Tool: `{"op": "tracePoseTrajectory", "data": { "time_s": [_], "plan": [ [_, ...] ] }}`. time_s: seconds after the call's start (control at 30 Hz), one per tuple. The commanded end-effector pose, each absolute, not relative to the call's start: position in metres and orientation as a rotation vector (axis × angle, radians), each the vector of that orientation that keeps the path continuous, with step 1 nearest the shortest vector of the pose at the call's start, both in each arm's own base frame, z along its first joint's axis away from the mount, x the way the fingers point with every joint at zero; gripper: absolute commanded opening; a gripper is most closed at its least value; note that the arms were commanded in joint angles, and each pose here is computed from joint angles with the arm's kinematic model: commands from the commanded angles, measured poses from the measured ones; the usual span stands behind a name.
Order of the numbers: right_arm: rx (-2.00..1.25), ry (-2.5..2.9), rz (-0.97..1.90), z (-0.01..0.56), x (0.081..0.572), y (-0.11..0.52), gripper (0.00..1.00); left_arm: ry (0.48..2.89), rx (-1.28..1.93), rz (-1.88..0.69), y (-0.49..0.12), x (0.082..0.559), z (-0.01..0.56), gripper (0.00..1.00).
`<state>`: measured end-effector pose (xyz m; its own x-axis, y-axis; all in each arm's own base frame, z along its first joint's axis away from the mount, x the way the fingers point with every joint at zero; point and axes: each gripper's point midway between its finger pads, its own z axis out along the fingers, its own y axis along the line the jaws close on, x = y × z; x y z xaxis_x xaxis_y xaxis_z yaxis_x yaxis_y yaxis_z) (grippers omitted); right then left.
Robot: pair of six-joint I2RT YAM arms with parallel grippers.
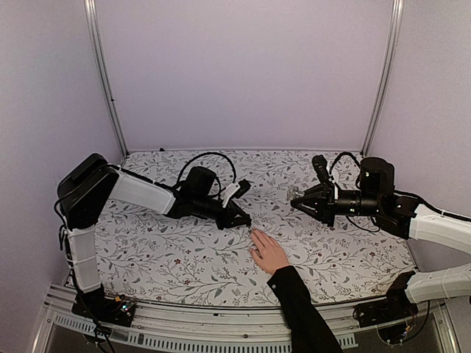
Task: Paint the nails
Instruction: Paint the nail polish on the nail.
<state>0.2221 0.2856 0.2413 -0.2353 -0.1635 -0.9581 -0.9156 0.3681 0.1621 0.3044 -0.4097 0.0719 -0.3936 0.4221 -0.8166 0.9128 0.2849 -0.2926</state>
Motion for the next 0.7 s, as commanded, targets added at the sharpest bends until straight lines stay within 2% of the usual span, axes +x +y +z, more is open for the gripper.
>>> {"op": "tracePoseTrajectory", "data": {
  "time_s": [0.0, 0.67],
  "plan": [
    [-0.962, 1.648, 0.972, 0.243, 0.224, 0.284, 0.0, 1.94, 1.205, -1.017, -0.414, 0.306, 0.071, 0.0],
    [-0.959, 1.65, 0.969, 0.243, 0.225, 0.284, 0.0, 1.981, 1.149, -0.962, -0.406, 0.321, 0.068, 0.0]
  ]
}}
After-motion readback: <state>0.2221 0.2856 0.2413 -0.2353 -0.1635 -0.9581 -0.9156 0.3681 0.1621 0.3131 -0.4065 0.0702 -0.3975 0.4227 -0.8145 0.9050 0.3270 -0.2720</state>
